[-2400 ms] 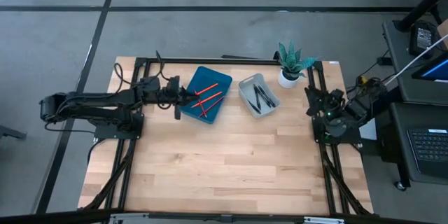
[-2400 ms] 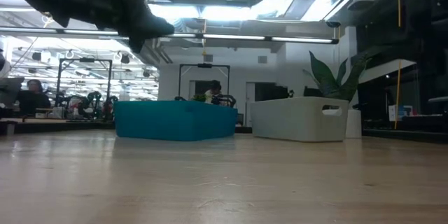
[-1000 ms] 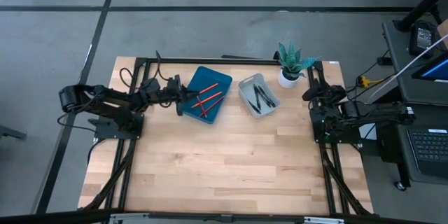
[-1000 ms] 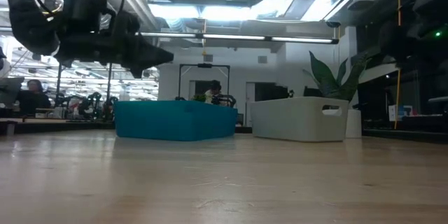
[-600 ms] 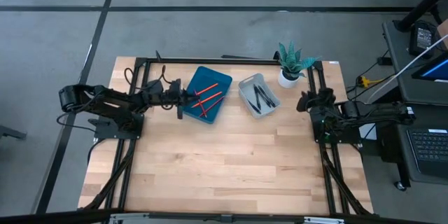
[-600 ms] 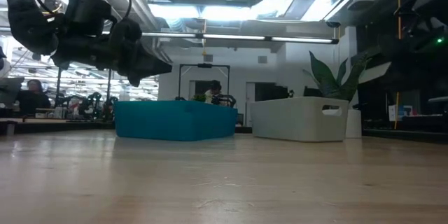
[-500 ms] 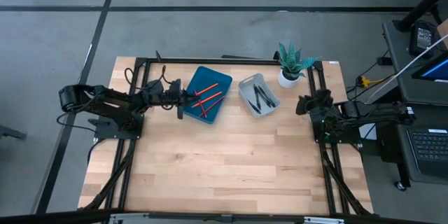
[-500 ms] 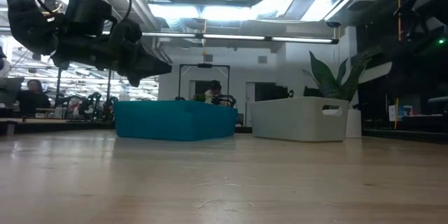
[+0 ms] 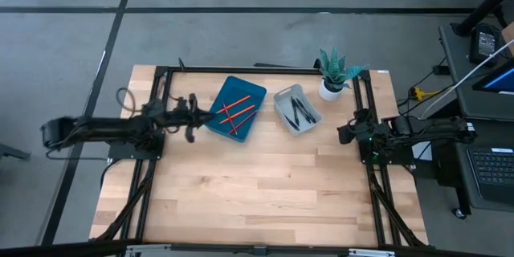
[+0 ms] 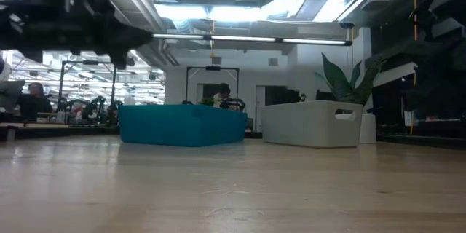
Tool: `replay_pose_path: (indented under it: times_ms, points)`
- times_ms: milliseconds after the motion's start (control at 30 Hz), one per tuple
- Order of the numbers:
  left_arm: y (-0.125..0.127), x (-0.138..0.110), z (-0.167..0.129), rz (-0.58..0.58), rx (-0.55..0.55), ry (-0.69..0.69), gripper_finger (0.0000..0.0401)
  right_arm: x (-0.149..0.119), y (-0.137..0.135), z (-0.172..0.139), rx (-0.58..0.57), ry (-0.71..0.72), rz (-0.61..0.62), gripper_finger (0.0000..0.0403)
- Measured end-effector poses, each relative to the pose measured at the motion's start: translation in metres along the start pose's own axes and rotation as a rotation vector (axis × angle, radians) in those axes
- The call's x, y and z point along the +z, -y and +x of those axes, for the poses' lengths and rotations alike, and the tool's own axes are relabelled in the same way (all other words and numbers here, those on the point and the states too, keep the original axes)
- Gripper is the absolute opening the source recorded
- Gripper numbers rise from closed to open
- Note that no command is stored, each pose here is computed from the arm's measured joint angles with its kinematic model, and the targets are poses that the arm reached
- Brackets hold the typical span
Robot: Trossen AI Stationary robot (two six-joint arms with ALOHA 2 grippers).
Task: Sort pens & pencils
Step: Return to Home Position
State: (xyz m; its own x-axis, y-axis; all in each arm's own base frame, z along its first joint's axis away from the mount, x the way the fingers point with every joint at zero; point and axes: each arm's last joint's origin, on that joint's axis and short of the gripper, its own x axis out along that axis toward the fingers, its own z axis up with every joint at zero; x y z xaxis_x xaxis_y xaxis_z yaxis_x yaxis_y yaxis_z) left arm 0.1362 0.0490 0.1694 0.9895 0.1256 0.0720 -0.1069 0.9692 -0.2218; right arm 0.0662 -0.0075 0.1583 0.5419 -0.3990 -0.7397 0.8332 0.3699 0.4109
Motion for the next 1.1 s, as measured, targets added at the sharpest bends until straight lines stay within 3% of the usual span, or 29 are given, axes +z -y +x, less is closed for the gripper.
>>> replay_pose_path:
  times_ms: [200,467,667,1100]
  points:
    - [0.013,0.017,-0.023,0.023,-0.046,0.109,0.0014,0.000,0.000,0.000,0.003,-0.011,-0.001,0.0155]
    - [0.020,0.010,-0.046,0.001,-0.051,0.063,0.0014,0.000,0.000,0.000,0.003,-0.013,-0.001,0.0155]
    - [0.020,0.001,-0.045,-0.024,0.000,-0.009,0.0014,0.000,0.000,0.000,0.004,-0.009,0.000,0.0155]
    - [0.021,0.001,-0.045,-0.033,-0.003,-0.005,0.0014,-0.001,-0.001,0.000,0.016,-0.028,0.003,0.0155]
